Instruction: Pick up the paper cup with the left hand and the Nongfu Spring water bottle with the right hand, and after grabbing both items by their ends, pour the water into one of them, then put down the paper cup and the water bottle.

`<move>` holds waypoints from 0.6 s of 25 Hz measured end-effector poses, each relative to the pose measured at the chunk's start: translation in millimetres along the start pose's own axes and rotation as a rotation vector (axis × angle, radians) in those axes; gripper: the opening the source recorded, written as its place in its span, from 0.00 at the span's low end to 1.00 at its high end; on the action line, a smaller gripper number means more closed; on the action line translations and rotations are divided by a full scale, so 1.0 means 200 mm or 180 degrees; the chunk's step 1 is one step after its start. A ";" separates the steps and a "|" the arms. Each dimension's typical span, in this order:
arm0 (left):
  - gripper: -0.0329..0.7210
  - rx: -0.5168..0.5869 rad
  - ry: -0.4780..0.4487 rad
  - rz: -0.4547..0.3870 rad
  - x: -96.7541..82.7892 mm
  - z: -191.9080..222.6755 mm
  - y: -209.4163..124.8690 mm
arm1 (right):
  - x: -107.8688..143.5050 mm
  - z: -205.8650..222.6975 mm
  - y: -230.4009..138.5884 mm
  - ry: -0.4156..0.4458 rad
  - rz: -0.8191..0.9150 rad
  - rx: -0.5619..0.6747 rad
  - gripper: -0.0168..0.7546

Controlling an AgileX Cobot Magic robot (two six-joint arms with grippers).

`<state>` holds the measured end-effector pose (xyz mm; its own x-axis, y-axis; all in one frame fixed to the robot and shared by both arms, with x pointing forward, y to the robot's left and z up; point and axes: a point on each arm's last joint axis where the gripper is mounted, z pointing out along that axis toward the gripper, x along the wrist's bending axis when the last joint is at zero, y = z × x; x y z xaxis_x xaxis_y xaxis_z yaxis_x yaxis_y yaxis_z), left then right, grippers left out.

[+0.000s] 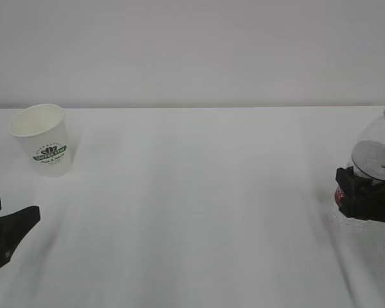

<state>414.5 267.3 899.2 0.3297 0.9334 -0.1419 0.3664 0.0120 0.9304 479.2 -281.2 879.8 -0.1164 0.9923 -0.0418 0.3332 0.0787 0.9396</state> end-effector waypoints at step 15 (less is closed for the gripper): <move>0.81 0.0000 0.0000 0.0000 0.00 0.00 0.00 | 0.03 0.00 0.00 0.0213 -0.0140 -0.0016 0.65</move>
<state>414.5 267.3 899.2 0.3297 0.9334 -0.1419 0.3664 0.0120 0.9304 478.3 -275.1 879.9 -0.1933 0.9793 -0.0603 0.3218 0.1213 0.9390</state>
